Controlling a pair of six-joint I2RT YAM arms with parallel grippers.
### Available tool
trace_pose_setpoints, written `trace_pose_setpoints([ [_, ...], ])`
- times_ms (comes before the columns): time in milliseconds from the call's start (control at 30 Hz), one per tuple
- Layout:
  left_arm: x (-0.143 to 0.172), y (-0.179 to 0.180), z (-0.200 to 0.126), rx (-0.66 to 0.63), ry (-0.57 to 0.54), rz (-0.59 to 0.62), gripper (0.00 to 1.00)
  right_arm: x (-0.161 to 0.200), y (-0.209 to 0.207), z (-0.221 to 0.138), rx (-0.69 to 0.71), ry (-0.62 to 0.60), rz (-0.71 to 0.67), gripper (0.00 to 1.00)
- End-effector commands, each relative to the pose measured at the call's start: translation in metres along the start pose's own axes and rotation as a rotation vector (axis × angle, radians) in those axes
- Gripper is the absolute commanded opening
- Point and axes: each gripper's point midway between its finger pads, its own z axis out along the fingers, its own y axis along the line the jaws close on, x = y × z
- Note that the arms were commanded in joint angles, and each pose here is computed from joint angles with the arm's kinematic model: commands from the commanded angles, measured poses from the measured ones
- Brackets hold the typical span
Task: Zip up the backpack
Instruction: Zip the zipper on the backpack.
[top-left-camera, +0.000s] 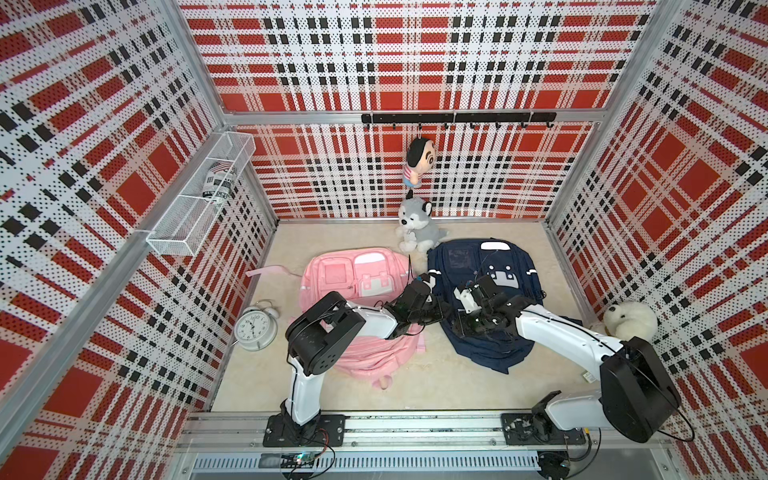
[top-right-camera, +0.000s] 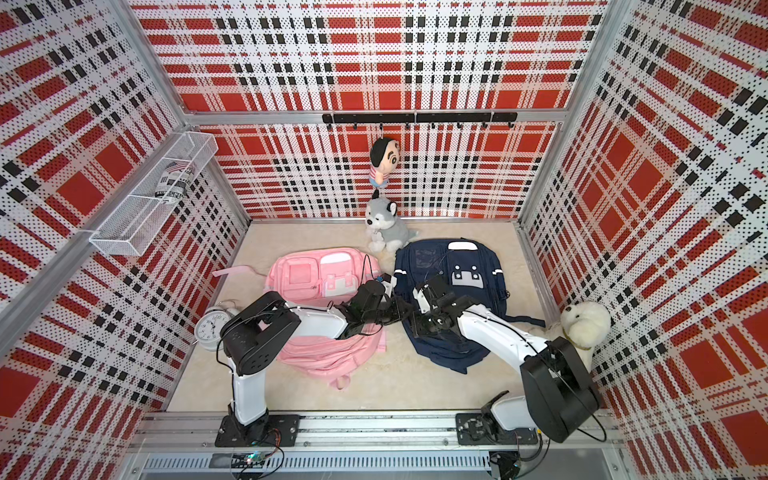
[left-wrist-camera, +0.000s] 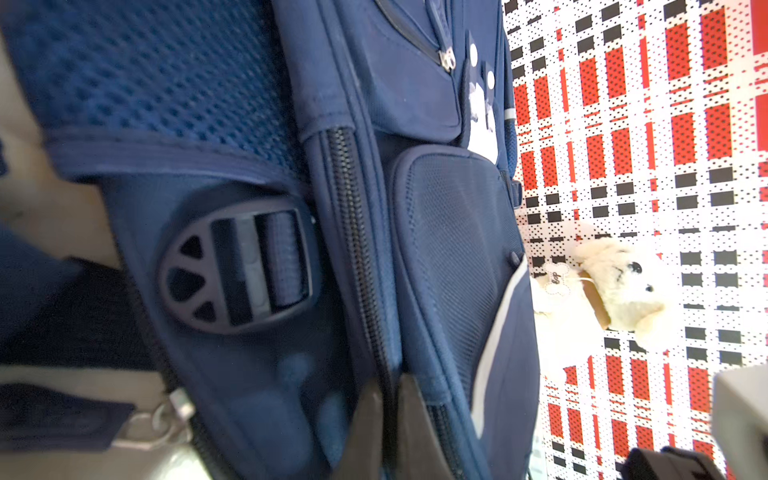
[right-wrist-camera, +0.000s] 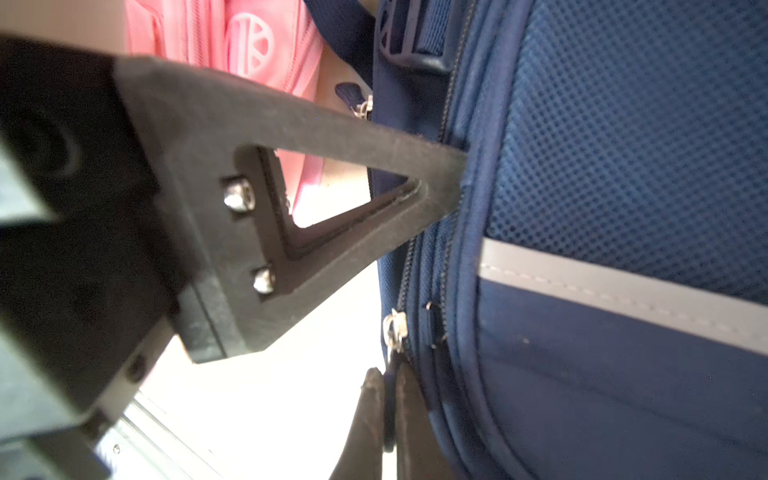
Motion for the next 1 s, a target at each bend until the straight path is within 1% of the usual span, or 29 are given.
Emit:
trace_pose_setpoints([
  [0,-0.015,0.009,0.007,-0.016,-0.037,0.023,0.00,0.010,0.020,-0.006,-0.067,0.073,-0.051,0.00],
  [133,-0.022,0.009,0.009,-0.007,-0.045,0.024,0.00,0.020,0.013,-0.007,-0.025,0.134,-0.054,0.00],
  [267,-0.031,0.013,0.008,-0.009,-0.057,0.027,0.00,0.027,0.005,-0.015,0.031,0.177,-0.067,0.00],
  [600,-0.061,0.016,-0.003,0.001,-0.113,0.013,0.00,0.021,0.009,-0.021,0.022,0.150,-0.074,0.00],
  [967,-0.074,0.016,-0.009,0.017,-0.128,0.016,0.00,0.021,0.009,-0.026,0.017,0.134,-0.077,0.00],
])
